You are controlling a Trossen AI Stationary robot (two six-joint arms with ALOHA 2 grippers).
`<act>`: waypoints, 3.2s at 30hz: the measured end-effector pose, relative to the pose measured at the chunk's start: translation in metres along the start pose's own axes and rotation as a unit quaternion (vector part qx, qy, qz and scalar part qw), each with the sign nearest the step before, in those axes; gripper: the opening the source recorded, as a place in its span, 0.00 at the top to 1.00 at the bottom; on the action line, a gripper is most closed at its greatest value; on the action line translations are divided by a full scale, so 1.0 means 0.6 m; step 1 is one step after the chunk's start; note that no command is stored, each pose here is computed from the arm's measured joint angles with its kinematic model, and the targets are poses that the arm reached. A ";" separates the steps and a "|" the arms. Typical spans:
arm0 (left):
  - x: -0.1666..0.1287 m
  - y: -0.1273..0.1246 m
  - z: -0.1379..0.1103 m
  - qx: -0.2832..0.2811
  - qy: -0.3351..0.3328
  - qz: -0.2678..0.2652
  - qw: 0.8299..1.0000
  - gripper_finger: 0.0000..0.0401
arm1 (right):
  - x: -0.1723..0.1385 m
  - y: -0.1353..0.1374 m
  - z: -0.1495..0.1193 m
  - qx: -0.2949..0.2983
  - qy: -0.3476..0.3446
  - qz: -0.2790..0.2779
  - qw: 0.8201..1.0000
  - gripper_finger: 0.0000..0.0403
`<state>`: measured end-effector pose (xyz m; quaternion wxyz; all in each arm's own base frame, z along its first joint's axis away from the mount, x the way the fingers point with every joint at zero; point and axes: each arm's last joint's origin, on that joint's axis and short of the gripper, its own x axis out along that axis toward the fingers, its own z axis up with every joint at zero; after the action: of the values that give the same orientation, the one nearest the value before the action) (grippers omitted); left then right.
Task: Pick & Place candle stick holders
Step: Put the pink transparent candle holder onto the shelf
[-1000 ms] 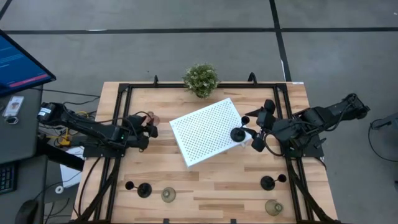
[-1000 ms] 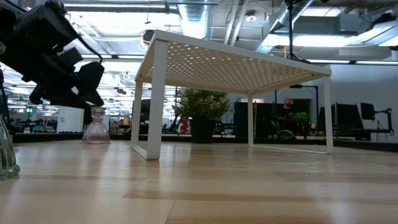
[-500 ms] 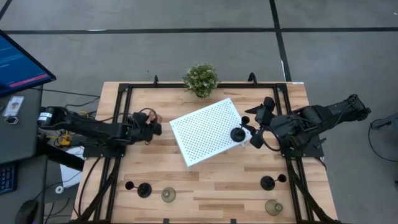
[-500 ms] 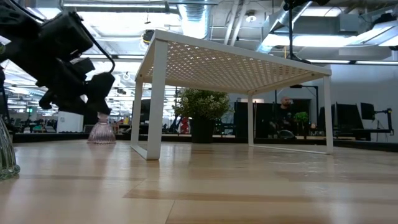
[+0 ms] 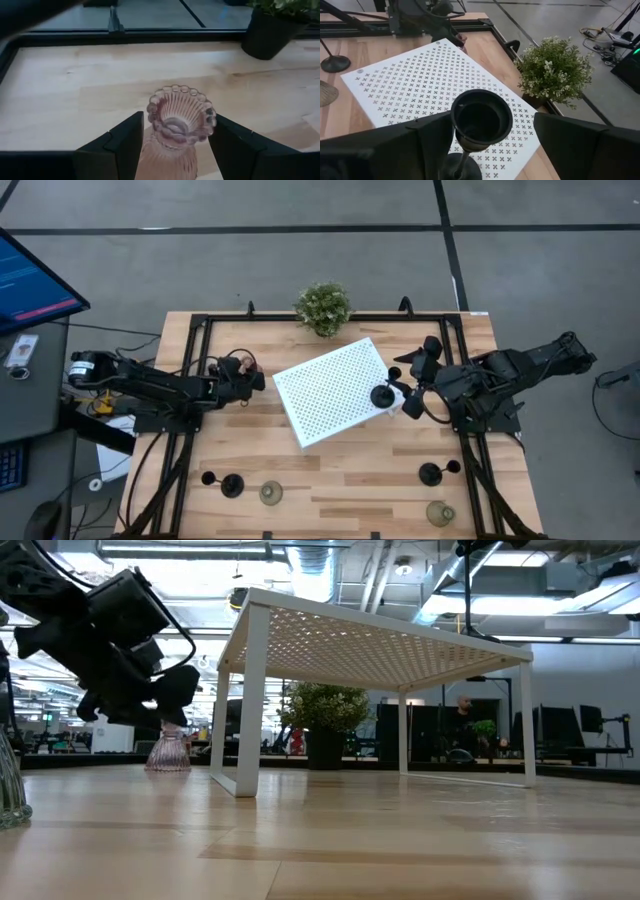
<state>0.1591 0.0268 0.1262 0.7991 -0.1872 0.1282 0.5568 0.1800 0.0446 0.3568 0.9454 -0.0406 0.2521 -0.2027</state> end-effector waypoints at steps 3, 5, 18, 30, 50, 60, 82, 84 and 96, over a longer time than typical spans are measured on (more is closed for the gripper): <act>0.003 -0.004 -0.001 0.010 -0.011 0.003 1.000 0.48 | 0.000 0.000 0.000 0.000 0.000 0.000 1.000 0.34; 0.004 -0.005 -0.002 0.013 -0.013 0.004 1.000 0.52 | 0.000 0.000 0.000 0.000 0.000 0.000 1.000 0.34; 0.008 -0.002 0.000 0.012 -0.017 0.016 1.000 0.66 | 0.000 -0.001 -0.003 0.000 0.006 -0.002 1.000 0.34; -0.016 -0.007 0.029 -0.003 -0.033 -0.042 0.999 0.66 | 0.000 0.000 -0.002 0.001 0.005 -0.001 1.000 0.34; -0.077 -0.004 0.133 -0.025 -0.170 -0.187 0.967 0.66 | 0.000 0.001 0.005 0.016 -0.014 0.003 1.000 0.34; -0.099 -0.024 0.170 -0.023 -0.206 -0.312 0.927 0.66 | 0.000 0.001 0.006 0.016 -0.015 0.003 1.000 0.34; -0.088 -0.250 0.306 0.107 -0.224 -0.389 0.887 0.65 | 0.000 0.003 0.012 0.029 -0.032 0.006 0.999 0.34; -0.083 -0.270 0.309 0.111 -0.222 -0.399 0.883 0.65 | 0.000 0.003 0.012 0.029 -0.032 0.006 0.999 0.34; -0.031 -0.363 0.326 0.184 -0.147 -0.381 0.894 0.65 | -0.001 0.003 0.014 0.033 -0.037 0.009 0.999 0.34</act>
<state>0.3564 0.0303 0.3433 0.9799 0.0128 0.0284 0.1970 0.1847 0.0464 0.3641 0.9567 -0.0144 0.2107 -0.2004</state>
